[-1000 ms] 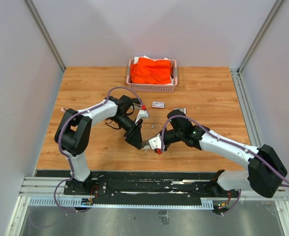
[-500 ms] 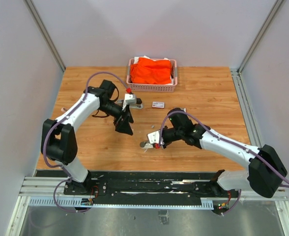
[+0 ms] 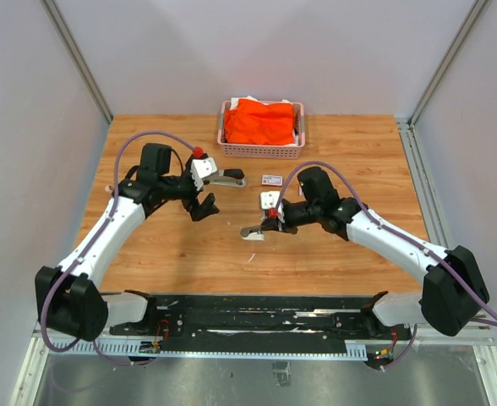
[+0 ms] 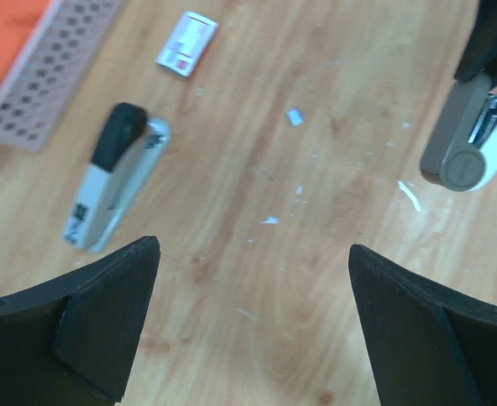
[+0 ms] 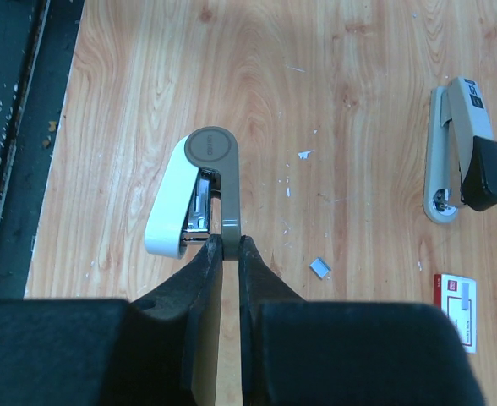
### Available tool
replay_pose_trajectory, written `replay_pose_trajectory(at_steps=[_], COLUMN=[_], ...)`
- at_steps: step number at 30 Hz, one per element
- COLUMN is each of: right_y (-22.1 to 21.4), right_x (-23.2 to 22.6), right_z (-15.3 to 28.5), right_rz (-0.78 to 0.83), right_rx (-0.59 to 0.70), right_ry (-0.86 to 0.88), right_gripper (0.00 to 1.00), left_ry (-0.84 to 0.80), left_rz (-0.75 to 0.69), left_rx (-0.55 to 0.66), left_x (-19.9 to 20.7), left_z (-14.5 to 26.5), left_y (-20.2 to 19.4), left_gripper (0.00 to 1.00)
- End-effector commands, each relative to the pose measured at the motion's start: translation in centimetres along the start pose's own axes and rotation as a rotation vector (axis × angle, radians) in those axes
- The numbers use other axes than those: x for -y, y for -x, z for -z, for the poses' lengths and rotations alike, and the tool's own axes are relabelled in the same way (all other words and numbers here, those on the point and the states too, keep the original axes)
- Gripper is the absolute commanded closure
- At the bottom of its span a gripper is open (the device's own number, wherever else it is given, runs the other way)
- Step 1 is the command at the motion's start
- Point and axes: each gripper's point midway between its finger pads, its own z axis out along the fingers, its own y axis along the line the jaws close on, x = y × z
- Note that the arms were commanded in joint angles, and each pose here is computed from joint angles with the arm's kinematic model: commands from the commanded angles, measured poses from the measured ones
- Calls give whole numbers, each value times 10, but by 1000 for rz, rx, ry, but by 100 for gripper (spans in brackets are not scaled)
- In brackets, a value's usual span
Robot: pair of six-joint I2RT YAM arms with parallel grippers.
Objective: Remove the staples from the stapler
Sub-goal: Unload the staple at the center of the board.
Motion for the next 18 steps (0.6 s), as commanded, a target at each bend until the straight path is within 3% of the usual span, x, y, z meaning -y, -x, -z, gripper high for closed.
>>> replay_pose_trajectory(at_steps=[1,7,18], right_y=[18,24,16], right_x=[7,13,20], right_z=[7,9,7], right_rz=[-134,-252,-516], right_rx=[61,88,119], right_ry=[7,1,31], right_gripper=[99,100,99], left_ry=[261,375,210], left_rz=[-133,-164,-189], left_rx=[107,137,103], left_x=[-37,-39,-24], left_z=[24,40,29], left_y=[33,32,36], left_gripper=[2,2,2])
